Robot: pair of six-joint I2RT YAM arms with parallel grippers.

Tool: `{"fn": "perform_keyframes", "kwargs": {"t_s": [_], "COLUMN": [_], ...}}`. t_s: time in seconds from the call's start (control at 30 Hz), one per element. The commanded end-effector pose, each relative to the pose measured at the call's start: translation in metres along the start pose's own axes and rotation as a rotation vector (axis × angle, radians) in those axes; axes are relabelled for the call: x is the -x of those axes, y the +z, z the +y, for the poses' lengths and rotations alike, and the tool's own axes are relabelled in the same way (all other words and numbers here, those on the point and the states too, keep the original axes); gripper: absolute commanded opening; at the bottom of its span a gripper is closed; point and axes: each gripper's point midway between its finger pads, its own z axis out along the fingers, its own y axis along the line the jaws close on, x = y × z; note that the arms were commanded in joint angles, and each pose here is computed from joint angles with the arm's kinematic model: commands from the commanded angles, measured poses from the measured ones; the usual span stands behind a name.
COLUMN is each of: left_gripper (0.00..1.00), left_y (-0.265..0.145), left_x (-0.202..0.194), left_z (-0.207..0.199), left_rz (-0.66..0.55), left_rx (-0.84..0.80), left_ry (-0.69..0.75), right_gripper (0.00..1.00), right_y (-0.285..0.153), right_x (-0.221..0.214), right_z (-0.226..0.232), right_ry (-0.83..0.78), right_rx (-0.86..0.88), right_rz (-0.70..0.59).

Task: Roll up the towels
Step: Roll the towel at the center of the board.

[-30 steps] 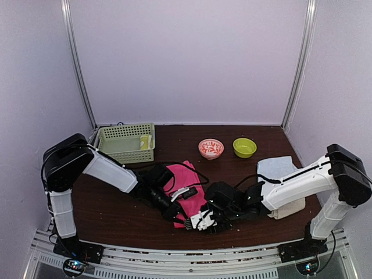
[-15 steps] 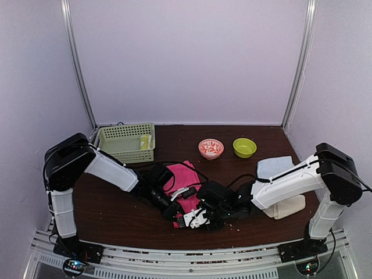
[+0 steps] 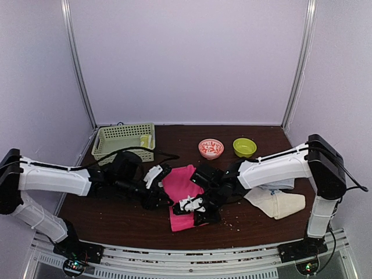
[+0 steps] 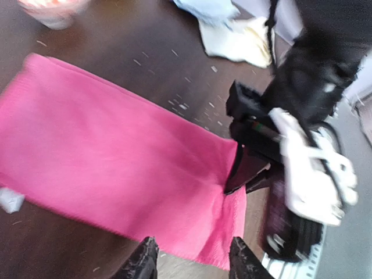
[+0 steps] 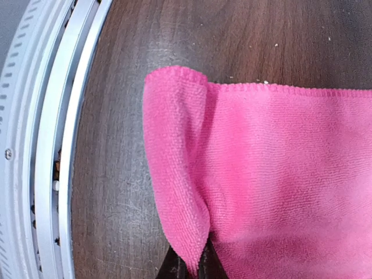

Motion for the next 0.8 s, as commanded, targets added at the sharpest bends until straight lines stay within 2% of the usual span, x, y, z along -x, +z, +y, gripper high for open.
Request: {"fn": "perform_keyframes", "kwargs": {"t_s": [0.0, 0.1, 0.23, 0.3, 0.37, 0.5, 0.63, 0.77], "left_gripper": [0.46, 0.53, 0.52, 0.52, 0.52, 0.51, 0.49, 0.46], "left_y": [-0.053, -0.072, -0.069, -0.061, -0.046, 0.000, 0.036, 0.064], "left_x": [0.040, 0.046, 0.045, 0.044, 0.042, 0.022, 0.006, -0.012], "left_z": [0.017, 0.010, 0.006, -0.015, -0.038, -0.054, -0.050, -0.032], "left_rz": [-0.290, -0.332, -0.174, -0.127, -0.085, 0.063, 0.166, 0.275], "left_rx": [0.245, 0.281, 0.420, 0.443, 0.412, 0.337, 0.301, 0.332], "left_ry": [0.069, 0.153, 0.295, 0.419, 0.528, 0.632, 0.686, 0.727], "right_gripper": [0.00, 0.00, 0.00, 0.00, 0.00, 0.00, 0.00, 0.00], "right_y": [0.001, 0.004, 0.023, 0.032, 0.040, 0.046, 0.046, 0.045], "right_x": [-0.014, -0.020, -0.040, -0.053, -0.061, -0.066, -0.066, -0.065], "right_z": [0.008, -0.007, -0.027, -0.030, -0.031, -0.031, -0.032, -0.032], "right_ry": [0.257, 0.370, 0.550, 0.590, 0.604, 0.618, 0.611, 0.610], "right_rx": [0.250, 0.320, 0.417, 0.452, 0.459, 0.461, 0.454, 0.457], "right_rz": [0.036, 0.081, 0.144, 0.204, 0.242, 0.246, 0.248, 0.241]}}
